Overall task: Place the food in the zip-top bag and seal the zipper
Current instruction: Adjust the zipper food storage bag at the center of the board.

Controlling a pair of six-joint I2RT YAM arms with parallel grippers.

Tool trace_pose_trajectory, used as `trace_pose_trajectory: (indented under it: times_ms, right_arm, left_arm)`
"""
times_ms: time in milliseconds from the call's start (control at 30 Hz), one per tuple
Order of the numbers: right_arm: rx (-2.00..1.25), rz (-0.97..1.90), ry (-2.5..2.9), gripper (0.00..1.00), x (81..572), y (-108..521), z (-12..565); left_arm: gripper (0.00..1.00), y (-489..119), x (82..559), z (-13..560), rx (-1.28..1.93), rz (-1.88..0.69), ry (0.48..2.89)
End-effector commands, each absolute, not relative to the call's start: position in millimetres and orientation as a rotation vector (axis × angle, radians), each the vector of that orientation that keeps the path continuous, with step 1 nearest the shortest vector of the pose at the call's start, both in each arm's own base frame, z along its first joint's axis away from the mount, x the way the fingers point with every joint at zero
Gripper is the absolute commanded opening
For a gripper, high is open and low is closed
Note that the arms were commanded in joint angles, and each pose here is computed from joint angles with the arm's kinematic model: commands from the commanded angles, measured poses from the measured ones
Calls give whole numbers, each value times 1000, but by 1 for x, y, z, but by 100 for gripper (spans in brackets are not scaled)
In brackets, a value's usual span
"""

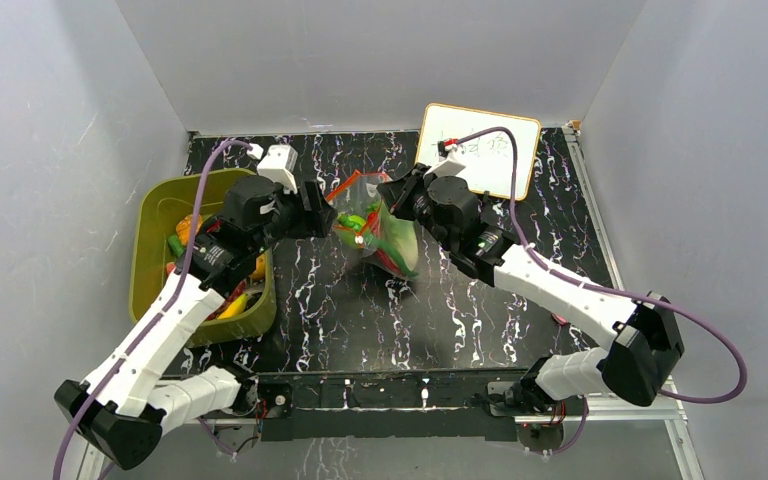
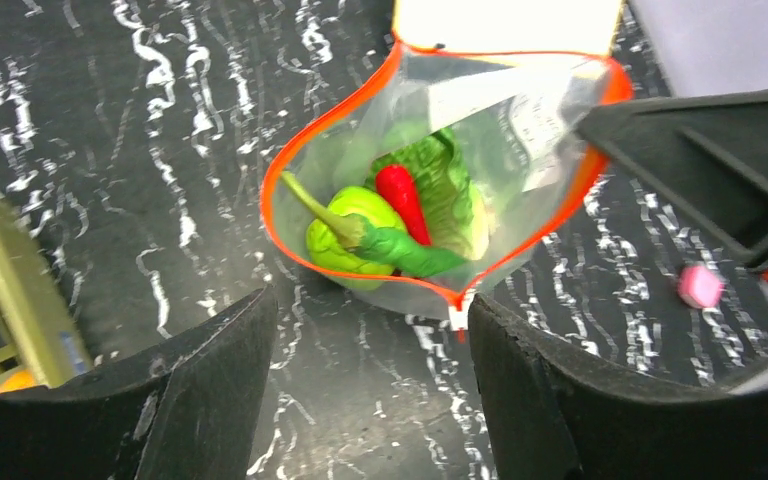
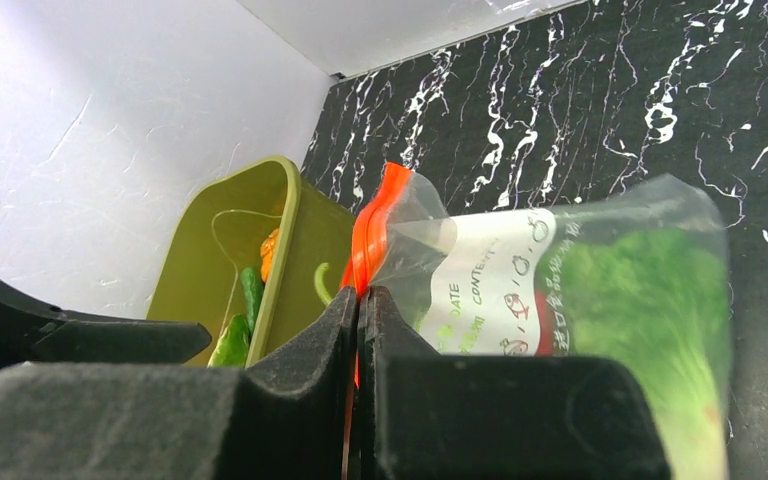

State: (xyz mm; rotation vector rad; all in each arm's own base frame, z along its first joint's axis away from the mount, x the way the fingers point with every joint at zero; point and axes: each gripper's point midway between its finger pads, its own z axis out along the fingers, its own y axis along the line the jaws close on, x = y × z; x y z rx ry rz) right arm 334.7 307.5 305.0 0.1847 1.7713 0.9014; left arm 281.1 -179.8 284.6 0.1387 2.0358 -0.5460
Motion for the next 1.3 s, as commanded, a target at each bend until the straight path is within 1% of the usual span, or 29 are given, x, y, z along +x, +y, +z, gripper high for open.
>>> trace_pose_trajectory:
  times_ms: [0, 100, 167, 200, 267, 400, 500, 567, 600, 667, 733, 833, 1000, 1133, 1267]
  right_arm:
    - [168, 978, 1676, 0, 328, 302, 337]
    - [171, 981, 1675, 0, 325, 298, 338]
    - [183, 979, 1669, 0, 325, 294, 339]
    - [186, 980, 1666, 0, 325, 293, 340]
    - [187, 988, 1663, 0, 324, 293, 341]
    - [178, 1024, 1664, 0, 321, 298, 343]
    - [171, 1033, 1667, 0, 319, 298, 341]
    - [176, 1030, 1663, 0, 318, 296, 339]
    - [182, 1020, 1660, 0, 319, 294, 338]
    - [188, 1009, 1659, 0, 319, 292, 337]
    - [187, 1010, 1657, 0, 320, 292, 337]
    - [196, 1031, 1649, 0, 318, 293, 339]
    - [204, 1037, 1643, 0, 319, 293, 341]
    - [198, 1040, 1649, 0, 321, 296, 340]
    - [199, 1037, 1655, 0, 324, 299, 337]
  left_arm:
    - [68, -154, 283, 256, 148, -350, 2103]
    - [62, -156, 283, 253, 122, -352, 2150]
    - [54, -157, 281, 249, 87, -365, 2181]
    - [51, -162, 279, 247, 82, -399, 2185]
    - [49, -177, 276, 244, 77, -516, 2175]
    - [49, -211, 270, 240, 98, -743, 2169]
    - [41, -226, 268, 244, 113, -848, 2159]
    - [40, -232, 266, 247, 122, -890, 2157]
    - [41, -231, 267, 248, 116, -889, 2155]
    - [46, -226, 272, 254, 70, -859, 2139]
    - [49, -220, 276, 262, -13, -840, 2122]
    - [57, -215, 278, 264, -52, -817, 2123]
    - [62, -198, 279, 248, -122, -691, 2186]
    - [65, -199, 279, 242, -160, -710, 2188]
    - [64, -200, 278, 237, -212, -721, 2214]
